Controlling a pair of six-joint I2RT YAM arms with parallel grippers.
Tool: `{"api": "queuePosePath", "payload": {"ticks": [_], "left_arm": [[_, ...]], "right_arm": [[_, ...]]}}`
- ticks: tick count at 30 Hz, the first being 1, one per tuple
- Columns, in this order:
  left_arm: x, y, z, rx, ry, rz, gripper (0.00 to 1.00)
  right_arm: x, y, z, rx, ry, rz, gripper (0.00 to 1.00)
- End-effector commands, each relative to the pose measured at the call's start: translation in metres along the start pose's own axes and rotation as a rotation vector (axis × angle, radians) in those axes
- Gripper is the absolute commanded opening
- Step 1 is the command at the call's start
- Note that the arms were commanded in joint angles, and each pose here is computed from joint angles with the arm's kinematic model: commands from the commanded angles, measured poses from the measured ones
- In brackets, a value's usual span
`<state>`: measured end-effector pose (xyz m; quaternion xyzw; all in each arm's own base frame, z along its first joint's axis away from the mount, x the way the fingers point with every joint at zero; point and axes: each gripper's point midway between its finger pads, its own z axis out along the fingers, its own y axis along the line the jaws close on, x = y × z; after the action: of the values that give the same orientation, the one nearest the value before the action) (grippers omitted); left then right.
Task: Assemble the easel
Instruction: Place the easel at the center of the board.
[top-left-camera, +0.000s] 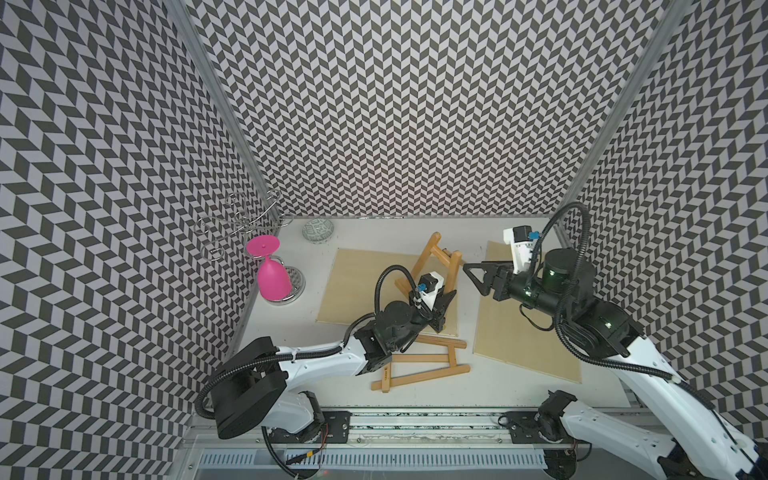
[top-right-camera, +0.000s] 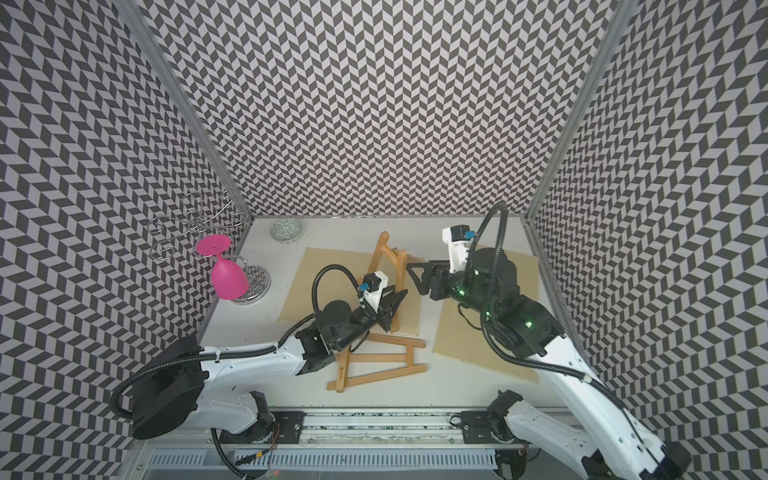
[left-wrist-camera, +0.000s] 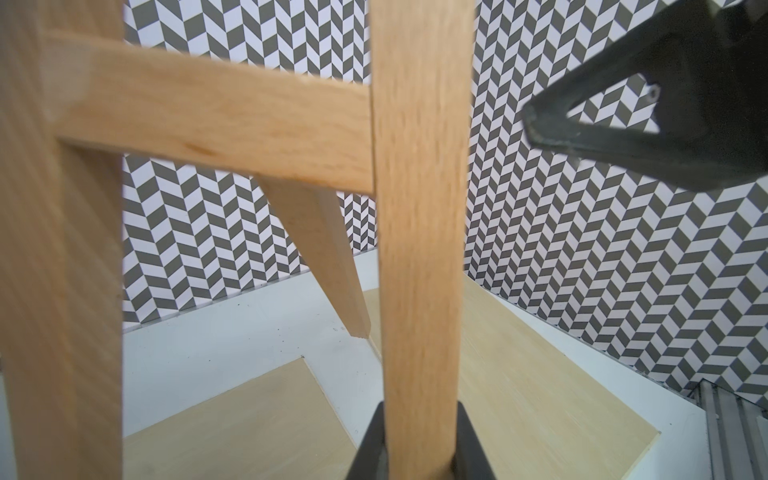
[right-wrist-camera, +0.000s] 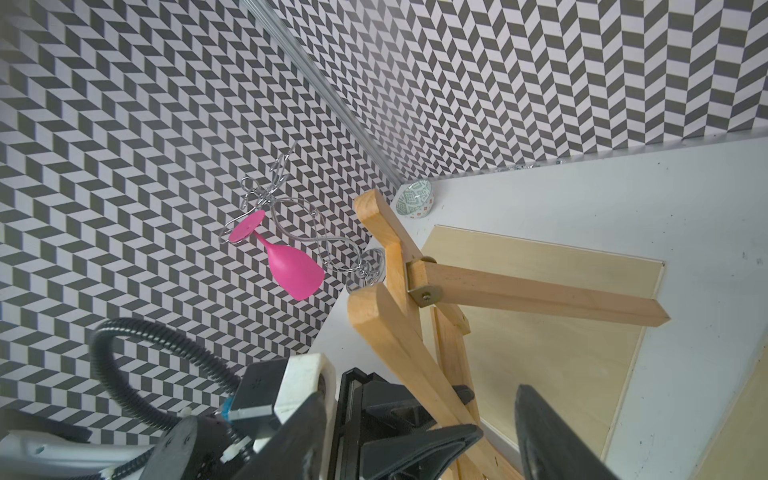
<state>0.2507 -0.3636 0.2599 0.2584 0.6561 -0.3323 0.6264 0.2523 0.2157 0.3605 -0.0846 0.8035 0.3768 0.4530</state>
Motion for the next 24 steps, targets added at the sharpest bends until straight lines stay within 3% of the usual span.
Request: {"api": "queuePosePath", "payload": {"ticks": [1,15,24], "left_arm": [[-0.045,-0.006,0.004,0.016,-0.131,-0.036,0.00],[-0.042,-0.006,0.008,0.015,-0.110,-0.047,0.00],[-0.037,-0.003,0.011,-0.002,-0.098,-0.046,0.00]], "right_arm": [[-0.015,0.012,0.005,0.004,-0.045,-0.059,0.65],[-0.028,0.013,0.036,0.089,-0.097,-0.171,0.52],[-0.023,0.013,0.049,0.072,-0.085,-0.204,0.32]]}}
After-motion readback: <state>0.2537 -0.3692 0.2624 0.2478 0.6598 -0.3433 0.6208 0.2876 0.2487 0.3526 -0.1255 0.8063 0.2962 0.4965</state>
